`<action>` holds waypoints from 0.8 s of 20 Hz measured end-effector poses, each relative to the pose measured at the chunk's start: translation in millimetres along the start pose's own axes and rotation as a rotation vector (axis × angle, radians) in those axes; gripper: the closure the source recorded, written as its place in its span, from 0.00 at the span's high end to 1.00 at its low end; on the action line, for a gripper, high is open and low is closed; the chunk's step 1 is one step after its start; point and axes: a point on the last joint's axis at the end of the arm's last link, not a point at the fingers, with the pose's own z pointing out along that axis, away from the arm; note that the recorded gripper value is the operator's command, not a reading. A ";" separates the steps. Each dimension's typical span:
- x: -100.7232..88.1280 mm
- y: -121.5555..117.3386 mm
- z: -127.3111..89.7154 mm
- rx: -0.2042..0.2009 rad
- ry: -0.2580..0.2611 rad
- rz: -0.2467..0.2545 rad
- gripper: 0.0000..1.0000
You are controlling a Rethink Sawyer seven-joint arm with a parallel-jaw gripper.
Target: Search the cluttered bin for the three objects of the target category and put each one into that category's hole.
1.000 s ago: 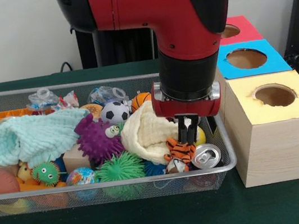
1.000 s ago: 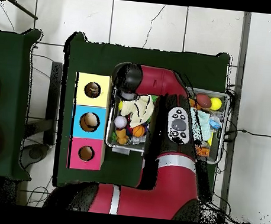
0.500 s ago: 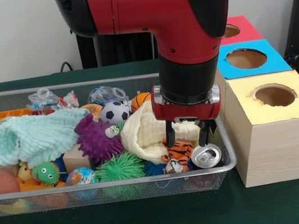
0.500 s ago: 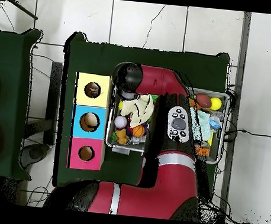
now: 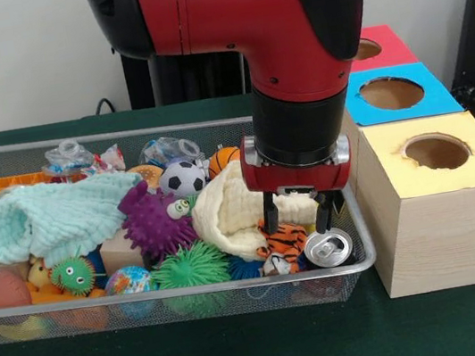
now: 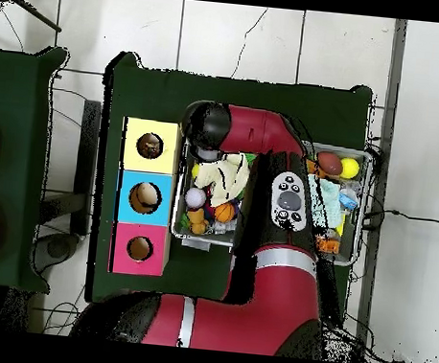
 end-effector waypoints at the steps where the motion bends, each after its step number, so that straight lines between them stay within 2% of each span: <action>1: -0.5 0.0 -0.4 0.000 -0.001 0.000 1.00; 16: 0.2 0.0 2.8 0.000 0.003 0.000 1.00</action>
